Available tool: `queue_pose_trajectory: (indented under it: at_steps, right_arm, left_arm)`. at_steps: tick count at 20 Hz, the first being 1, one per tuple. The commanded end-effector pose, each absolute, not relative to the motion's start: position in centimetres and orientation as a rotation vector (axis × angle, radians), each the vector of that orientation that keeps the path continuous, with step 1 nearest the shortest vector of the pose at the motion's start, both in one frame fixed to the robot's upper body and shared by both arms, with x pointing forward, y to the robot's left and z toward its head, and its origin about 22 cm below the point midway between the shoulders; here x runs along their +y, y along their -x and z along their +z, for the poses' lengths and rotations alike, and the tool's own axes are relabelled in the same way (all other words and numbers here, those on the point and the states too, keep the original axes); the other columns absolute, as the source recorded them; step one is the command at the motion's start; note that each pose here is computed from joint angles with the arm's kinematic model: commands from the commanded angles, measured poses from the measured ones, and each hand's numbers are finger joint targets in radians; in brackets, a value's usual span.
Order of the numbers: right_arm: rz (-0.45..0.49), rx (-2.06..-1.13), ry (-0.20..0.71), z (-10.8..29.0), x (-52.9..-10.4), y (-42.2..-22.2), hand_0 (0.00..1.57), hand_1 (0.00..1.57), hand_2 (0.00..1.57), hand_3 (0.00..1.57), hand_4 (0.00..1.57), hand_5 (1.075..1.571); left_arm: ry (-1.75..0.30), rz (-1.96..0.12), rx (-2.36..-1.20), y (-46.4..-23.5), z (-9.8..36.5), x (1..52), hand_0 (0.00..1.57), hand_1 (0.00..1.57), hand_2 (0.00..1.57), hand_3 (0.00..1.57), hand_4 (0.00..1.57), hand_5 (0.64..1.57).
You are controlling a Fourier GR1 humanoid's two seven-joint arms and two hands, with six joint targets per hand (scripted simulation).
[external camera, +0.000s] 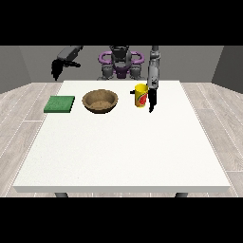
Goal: Pick the cup and pour the ball into the bowl, then pick the bowl and place it on the pad
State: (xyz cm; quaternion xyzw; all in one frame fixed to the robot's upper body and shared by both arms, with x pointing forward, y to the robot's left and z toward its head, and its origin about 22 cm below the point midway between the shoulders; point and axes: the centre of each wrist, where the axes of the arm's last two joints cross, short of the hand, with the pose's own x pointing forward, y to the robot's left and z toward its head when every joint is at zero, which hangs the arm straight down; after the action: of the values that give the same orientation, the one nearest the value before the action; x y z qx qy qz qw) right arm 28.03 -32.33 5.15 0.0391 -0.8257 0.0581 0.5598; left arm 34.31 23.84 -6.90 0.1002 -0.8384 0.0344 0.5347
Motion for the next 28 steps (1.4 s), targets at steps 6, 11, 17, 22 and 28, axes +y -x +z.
queue_pose_trajectory:
  at_steps: [6,11,17,22,28]
  right_arm:
    - [0.18,-1.986,-0.068,8.0,-35.6,-28.6,0.0,0.0,0.0,0.0,0.0,1.57]
    - [0.097,-1.858,-0.021,1.9,-35.4,-27.0,0.0,0.0,0.0,0.0,0.0,1.569]
    - [0.07,-1.689,-0.042,1.8,-36.9,-26.8,0.0,0.0,0.0,0.0,0.0,1.569]
    - [0.027,-1.723,-0.02,1.3,-38.3,-27.7,0.0,0.0,0.0,0.0,0.0,1.568]
    - [-0.004,-1.709,-0.035,-0.6,-38.8,-27.1,0.0,0.0,0.0,0.0,0.0,1.568]
  left_arm:
    - [-0.55,-0.088,-1.979,-32.9,-9.0,20.8,1.32,1.32,1.57,1.57,1.48,1.25]
    - [-0.48,-0.214,-1.919,-33.9,-7.7,21.2,1.31,1.31,1.57,1.57,1.49,1.277]
    - [-0.878,-0.507,-1.731,-37.9,0.2,31.7,1.44,1.44,1.57,1.57,1.57,1.303]
    - [-0.964,-0.632,-1.692,-40.9,4.1,28.5,1.47,1.47,1.57,1.57,1.57,1.278]
    - [-0.962,-0.682,-1.671,-40.9,3.7,24.6,1.47,1.47,1.57,1.57,1.57,1.278]
